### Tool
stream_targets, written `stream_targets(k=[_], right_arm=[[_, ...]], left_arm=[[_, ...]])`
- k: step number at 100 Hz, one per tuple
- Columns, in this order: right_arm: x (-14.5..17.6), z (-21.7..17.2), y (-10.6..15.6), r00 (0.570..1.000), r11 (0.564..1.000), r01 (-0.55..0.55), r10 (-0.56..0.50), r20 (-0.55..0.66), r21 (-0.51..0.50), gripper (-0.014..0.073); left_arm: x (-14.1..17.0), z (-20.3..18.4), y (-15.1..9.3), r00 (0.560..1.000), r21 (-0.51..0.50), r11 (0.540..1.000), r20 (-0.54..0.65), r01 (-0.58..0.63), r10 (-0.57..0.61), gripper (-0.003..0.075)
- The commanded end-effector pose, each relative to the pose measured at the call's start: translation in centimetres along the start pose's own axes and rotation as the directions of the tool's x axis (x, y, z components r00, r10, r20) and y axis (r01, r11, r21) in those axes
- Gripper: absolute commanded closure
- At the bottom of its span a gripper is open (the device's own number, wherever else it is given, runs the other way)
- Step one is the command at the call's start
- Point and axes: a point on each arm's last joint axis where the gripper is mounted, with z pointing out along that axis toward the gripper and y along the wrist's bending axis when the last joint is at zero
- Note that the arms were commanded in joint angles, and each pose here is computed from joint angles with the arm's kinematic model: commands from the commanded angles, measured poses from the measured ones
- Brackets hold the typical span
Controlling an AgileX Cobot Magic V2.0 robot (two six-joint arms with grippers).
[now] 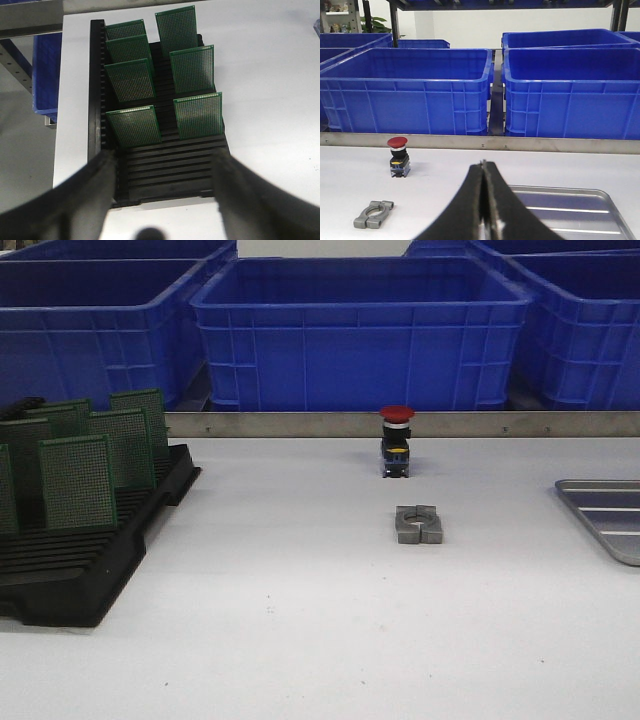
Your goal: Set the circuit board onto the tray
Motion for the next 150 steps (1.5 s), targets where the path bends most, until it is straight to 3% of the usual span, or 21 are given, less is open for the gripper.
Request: stream_targets(k=[1, 21, 35, 47, 59, 67, 78, 111, 125, 150], right_arm=[[-1.2, -0.2, 0.2, 0.994, 1.0, 0.013, -0.011, 0.106, -0.016, 0.0664], [-1.2, -0.2, 0.2, 0.994, 1.0, 0.013, -0.011, 0.106, -0.016, 0.0664], [-1.2, -0.2, 0.2, 0.994, 1.0, 0.013, -0.011, 0.106, -0.016, 0.0664], [-1.2, -0.2, 0.2, 0.994, 1.0, 0.013, -0.011, 0.106, -0.016, 0.0664], [-1.2, -0.2, 0.2, 0.994, 1.0, 0.013, -0.011, 0.106, -0.016, 0.0664], [-1.2, -0.2, 0.2, 0.994, 1.0, 0.013, -0.011, 0.106, -0.016, 0.0664], [-1.2, -0.2, 0.2, 0.994, 1.0, 0.013, -0.011, 0.106, -0.016, 0.0664], [-1.2, -0.2, 0.2, 0.994, 1.0, 0.013, -0.011, 0.106, -0.016, 0.0664], [-1.2, -0.2, 0.2, 0.994, 1.0, 0.013, -0.011, 0.106, -0.016, 0.0664], [-1.2, -0.2, 0.2, 0.994, 1.0, 0.013, -0.011, 0.106, -0.016, 0.0664]], left_arm=[[-1.5, -1.0, -0.3, 0.994, 0.017, 1.0, 0.106, 0.002, -0.003, 0.0122], [-2.1, -1.0, -0.4, 0.985, 0.035, 0.999, 0.169, 0.006, -0.012, 0.0143], [-3.1, -1.0, -0.5, 0.975, 0.009, 0.988, 0.166, -0.153, 0.149, 0.0142], [-5.0, -0.4, -0.7, 0.946, 0.009, 0.951, 0.099, -0.31, 0.307, 0.0142], [-6.3, 1.4, -1.3, 0.883, 0.118, 0.878, -0.025, -0.464, 0.47, 0.0142], [-6.7, 2.7, -2.1, 0.788, 0.255, 0.775, -0.071, -0.578, 0.611, 0.0142], [-7.6, 5.0, -2.9, 0.686, 0.389, 0.645, -0.045, -0.658, 0.726, 0.0143], [-8.2, 11.4, -3.2, 0.477, 0.526, 0.406, -0.001, -0.747, 0.879, 0.0154], [-7.7, 13.7, -3.1, 0.43, 0.544, 0.36, 0.0, -0.758, 0.903, 0.0154], [-7.5, 16.7, -2.6, 0.408, 0.504, 0.364, -0.026, -0.783, 0.913, 0.0154]])
